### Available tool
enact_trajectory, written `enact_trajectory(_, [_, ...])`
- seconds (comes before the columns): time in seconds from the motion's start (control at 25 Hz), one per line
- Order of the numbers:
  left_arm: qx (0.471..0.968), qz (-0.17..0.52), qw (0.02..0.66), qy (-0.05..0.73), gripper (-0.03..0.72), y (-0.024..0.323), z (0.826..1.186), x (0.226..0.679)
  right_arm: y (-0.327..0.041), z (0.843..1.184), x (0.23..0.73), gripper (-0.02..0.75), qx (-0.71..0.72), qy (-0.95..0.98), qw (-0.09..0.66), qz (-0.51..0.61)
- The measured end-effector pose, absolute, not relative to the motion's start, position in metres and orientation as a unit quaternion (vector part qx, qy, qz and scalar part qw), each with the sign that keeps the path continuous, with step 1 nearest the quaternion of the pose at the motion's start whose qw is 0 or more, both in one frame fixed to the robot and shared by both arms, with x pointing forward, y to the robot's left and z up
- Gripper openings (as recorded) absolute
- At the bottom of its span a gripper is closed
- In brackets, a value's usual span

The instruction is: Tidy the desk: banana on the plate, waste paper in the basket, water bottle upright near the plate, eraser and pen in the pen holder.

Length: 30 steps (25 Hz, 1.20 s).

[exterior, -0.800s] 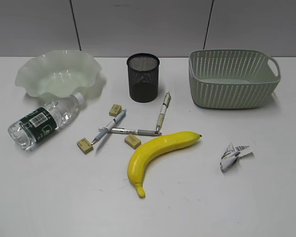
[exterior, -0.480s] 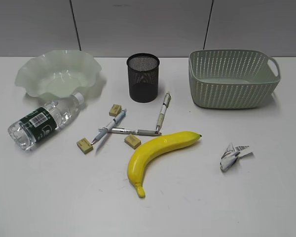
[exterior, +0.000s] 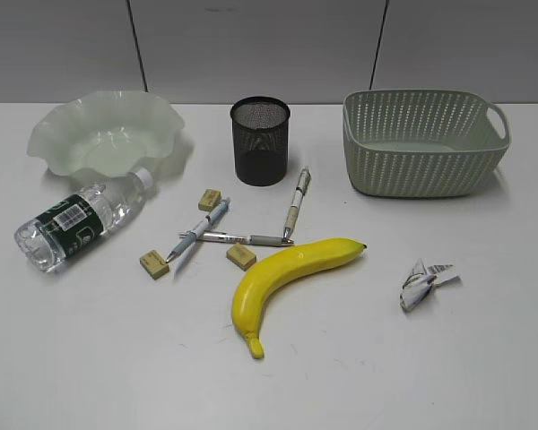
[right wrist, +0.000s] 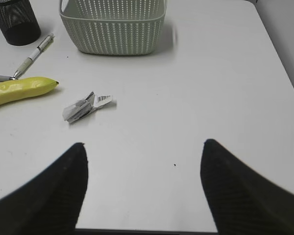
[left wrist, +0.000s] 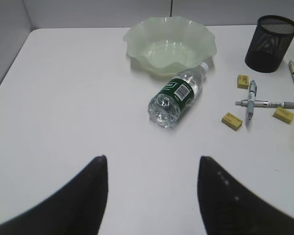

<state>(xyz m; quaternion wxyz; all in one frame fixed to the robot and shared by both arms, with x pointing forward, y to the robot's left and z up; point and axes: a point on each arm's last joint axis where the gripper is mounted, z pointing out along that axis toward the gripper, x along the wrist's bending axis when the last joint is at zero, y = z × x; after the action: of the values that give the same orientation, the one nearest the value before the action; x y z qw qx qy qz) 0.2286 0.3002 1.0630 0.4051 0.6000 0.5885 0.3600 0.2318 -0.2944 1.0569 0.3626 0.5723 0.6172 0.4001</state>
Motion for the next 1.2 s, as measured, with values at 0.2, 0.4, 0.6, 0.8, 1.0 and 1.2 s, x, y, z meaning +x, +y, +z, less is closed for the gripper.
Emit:
enact_trajectory(0.2, [0.600, 0.360, 0.405, 0.588, 0.437, 0.300, 1.063, 0.229, -0.294, 1.057, 0.232, 0.563, 0.572, 0.617, 0.363, 0.400])
enact_trajectory(0.4, [0.600, 0.360, 0.405, 0.588, 0.437, 0.300, 1.063, 0.229, -0.294, 1.057, 0.232, 0.563, 0.572, 0.617, 0.361, 0.401])
enact_trajectory(0.6, [0.600, 0.341, 0.425, 0.585, 0.437, 0.296, 1.064, 0.228, -0.294, 1.057, 0.232, 0.563, 0.572, 0.617, 0.359, 0.403])
enact_trajectory(0.8, [0.615, 0.293, 0.523, 0.512, 0.437, 0.275, 1.090, 0.240, -0.293, 1.057, 0.232, 0.563, 0.572, 0.617, 0.358, 0.404])
enact_trajectory(1.0, [0.648, 0.232, 0.533, 0.492, 0.437, 0.260, 1.110, 0.291, -0.292, 1.057, 0.232, 0.563, 0.571, 0.617, 0.351, 0.411])
enact_trajectory(1.2, [0.702, 0.136, 0.499, 0.490, 0.437, 0.246, 1.115, 0.355, -0.292, 1.057, 0.232, 0.563, 0.571, 0.617, 0.350, 0.412])
